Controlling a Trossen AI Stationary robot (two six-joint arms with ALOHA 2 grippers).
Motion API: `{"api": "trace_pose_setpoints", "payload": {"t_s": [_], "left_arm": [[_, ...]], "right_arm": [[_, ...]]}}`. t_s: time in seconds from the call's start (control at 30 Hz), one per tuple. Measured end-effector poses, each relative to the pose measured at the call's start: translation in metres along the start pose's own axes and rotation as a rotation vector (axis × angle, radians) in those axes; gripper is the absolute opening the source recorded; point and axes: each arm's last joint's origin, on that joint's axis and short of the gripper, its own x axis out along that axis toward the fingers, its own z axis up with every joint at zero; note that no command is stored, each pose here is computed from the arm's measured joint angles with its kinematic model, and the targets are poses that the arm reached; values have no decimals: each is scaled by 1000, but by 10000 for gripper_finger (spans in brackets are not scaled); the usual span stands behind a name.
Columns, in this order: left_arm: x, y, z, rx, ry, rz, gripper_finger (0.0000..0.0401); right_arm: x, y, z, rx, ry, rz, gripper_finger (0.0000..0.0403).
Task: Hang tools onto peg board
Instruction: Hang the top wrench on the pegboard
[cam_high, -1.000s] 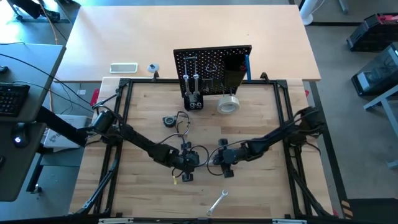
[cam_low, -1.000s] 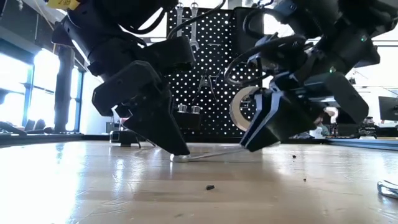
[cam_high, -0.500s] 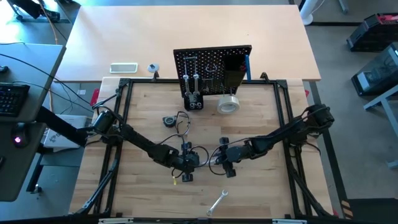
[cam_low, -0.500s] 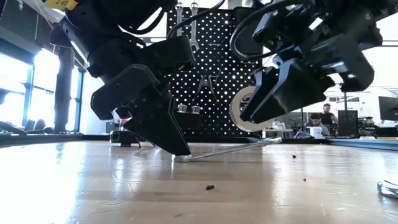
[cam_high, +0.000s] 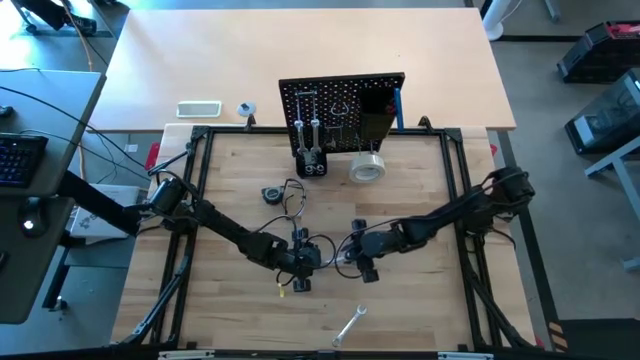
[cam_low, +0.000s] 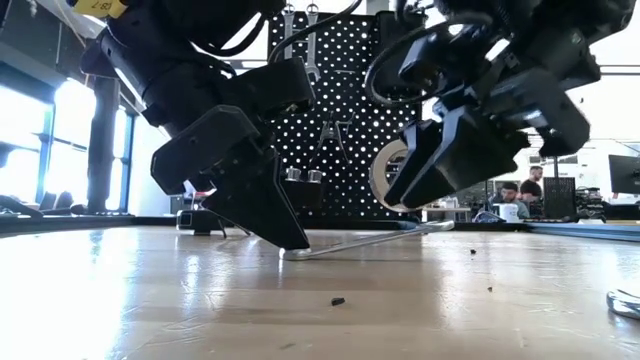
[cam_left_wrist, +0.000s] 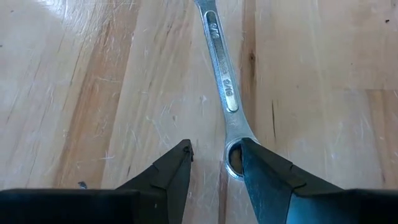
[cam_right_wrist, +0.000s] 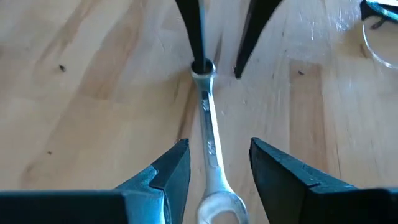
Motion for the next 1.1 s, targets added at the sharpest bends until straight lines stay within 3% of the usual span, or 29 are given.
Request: {"api": "trace_pose_setpoints", "payload": {"t_s": [0.4, 0.67, 1.1], "left_arm": [[0, 0, 0, 0, -7, 0, 132], [1, 0, 1, 1, -11, 3, 132], [-15, 4, 10, -1, -45, -8, 132]], "right_arm": [[34, -3, -12, 5, 143, 36, 149], [42, -4, -5, -63, 258, 26, 28], [38, 0, 5, -39, 293, -17, 29]]}}
